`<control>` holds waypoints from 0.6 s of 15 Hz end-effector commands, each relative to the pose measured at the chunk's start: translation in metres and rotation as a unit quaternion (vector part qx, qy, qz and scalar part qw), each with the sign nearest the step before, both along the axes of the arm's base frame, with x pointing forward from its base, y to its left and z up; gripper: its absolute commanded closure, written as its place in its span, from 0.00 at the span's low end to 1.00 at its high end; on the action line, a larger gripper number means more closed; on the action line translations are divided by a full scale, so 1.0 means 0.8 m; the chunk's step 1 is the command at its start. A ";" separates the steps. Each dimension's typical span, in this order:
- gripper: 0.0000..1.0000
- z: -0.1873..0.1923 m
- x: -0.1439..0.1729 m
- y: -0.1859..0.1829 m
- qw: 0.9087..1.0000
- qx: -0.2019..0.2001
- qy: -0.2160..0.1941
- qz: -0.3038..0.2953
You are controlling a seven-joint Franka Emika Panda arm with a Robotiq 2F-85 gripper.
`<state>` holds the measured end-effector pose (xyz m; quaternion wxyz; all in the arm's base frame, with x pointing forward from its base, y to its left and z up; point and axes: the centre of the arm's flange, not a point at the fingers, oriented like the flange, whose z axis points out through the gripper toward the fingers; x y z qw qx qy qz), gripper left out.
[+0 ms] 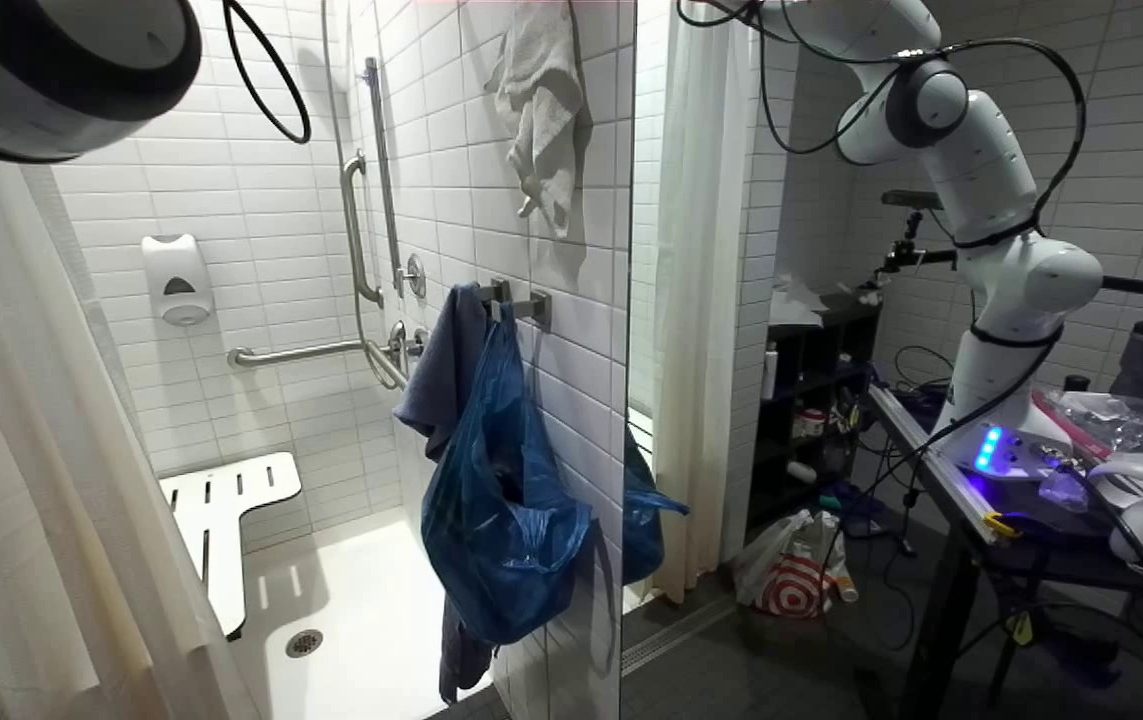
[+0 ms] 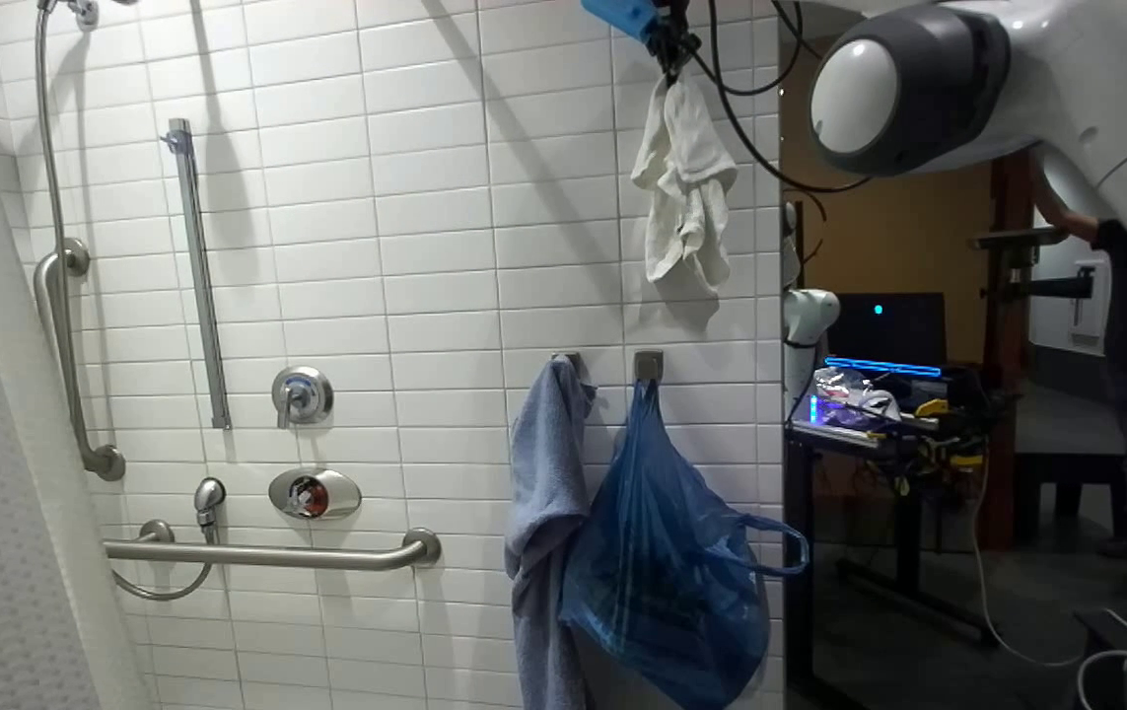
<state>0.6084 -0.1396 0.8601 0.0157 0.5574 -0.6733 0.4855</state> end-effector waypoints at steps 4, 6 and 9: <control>0.99 0.013 0.038 0.038 0.998 -0.054 0.007 0.024; 0.99 0.011 0.042 0.058 0.996 -0.075 0.001 0.038; 0.99 0.012 0.029 0.093 0.991 -0.114 -0.011 0.062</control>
